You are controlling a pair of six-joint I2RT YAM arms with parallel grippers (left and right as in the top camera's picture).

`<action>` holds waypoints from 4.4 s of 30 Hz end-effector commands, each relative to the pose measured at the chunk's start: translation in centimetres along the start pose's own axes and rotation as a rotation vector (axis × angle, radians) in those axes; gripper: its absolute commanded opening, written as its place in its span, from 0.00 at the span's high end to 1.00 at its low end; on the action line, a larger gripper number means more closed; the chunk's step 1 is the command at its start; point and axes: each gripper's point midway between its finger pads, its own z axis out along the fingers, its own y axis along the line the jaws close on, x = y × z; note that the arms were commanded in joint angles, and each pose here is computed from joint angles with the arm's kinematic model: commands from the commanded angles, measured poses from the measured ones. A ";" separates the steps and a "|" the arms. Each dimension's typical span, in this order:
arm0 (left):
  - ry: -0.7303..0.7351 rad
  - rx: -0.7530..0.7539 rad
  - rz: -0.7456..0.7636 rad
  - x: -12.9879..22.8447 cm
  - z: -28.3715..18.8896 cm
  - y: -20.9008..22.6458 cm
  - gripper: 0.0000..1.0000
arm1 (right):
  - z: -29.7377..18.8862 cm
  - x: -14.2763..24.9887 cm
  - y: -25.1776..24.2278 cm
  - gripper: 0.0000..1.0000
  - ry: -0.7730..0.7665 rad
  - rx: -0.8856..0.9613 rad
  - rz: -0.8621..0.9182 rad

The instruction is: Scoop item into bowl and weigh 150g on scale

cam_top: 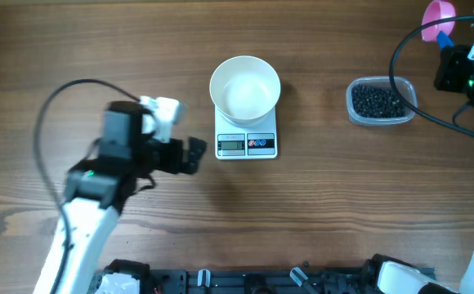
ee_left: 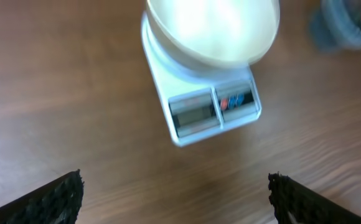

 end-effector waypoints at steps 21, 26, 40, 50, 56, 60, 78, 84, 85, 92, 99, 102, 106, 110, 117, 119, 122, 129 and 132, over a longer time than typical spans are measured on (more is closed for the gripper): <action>0.069 -0.086 0.028 2.3 -0.7 -0.8 0.00 | -0.3 -0.3 0.5 0.96 -0.007 -0.021 0.007; 0.058 -0.204 -0.009 2.4 -0.5 -0.6 0.00 | -0.3 -0.3 0.5 0.96 -0.006 -0.021 0.008; 0.112 -0.153 0.047 3.2 2.2 -3.8 0.00 | -0.3 -0.4 0.5 0.96 -0.008 -0.021 0.007; 0.120 -0.043 0.051 3.3 2.4 -5.7 0.00 | -0.3 -0.4 0.5 0.96 -0.008 -0.021 0.007; 0.092 -0.061 0.083 2.6 2.5 -5.4 0.00 | -0.3 -0.5 0.5 0.96 -0.012 -0.020 0.006; 0.068 -0.094 0.086 2.1 2.5 -4.9 0.00 | -0.3 -0.5 0.5 0.96 -0.012 -0.020 0.006; 0.051 -0.098 0.137 1.6 2.5 -5.0 0.00 | -0.3 -0.8 0.5 0.96 -0.027 -0.019 0.000; 0.056 -0.099 0.138 1.7 2.5 -4.9 0.00 | -0.3 -0.9 0.5 0.96 -0.031 -0.019 0.000; 0.055 -0.099 0.138 1.7 2.5 -4.9 0.00 | -0.3 -0.9 0.5 0.96 -0.031 -0.019 0.000; 0.055 -0.099 0.138 1.7 2.5 -4.9 0.00 | -0.3 -0.9 0.5 0.96 -0.031 -0.019 0.000; 0.055 -0.099 0.138 1.7 2.5 -4.9 0.00 | -0.3 -0.9 0.5 0.96 -0.032 -0.019 -0.001; 0.055 -0.099 0.138 1.7 2.5 -4.9 0.00 | -0.3 -0.9 0.5 0.96 -0.031 -0.019 -0.001; 0.055 -0.099 0.138 1.7 2.5 -4.9 0.00 | -0.3 -0.9 0.5 0.96 -0.031 -0.019 0.000; 0.055 -0.099 0.138 1.7 2.5 -4.9 0.00 | -0.3 -0.9 0.5 0.96 -0.031 -0.019 0.002; 0.055 -0.099 0.138 1.7 2.5 -4.9 0.00 | -0.4 -1.3 1.7 0.96 -0.046 -0.092 -0.001; 0.055 -0.099 0.138 1.7 2.5 -4.9 0.00 | -0.4 -1.7 2.1 0.96 -0.064 -0.116 -0.004; 0.055 -0.099 0.138 1.7 2.5 -4.9 0.00 | -0.5 -2.2 2.8 0.96 -0.085 -0.155 0.023; 0.055 -0.099 0.138 1.7 2.5 -4.9 0.00 | -0.3 -2.3 3.2 0.96 -0.080 -0.187 0.067; 0.055 -0.099 0.138 1.7 2.5 -4.9 0.00 | -0.2 -2.4 3.2 0.96 -0.081 -0.188 0.090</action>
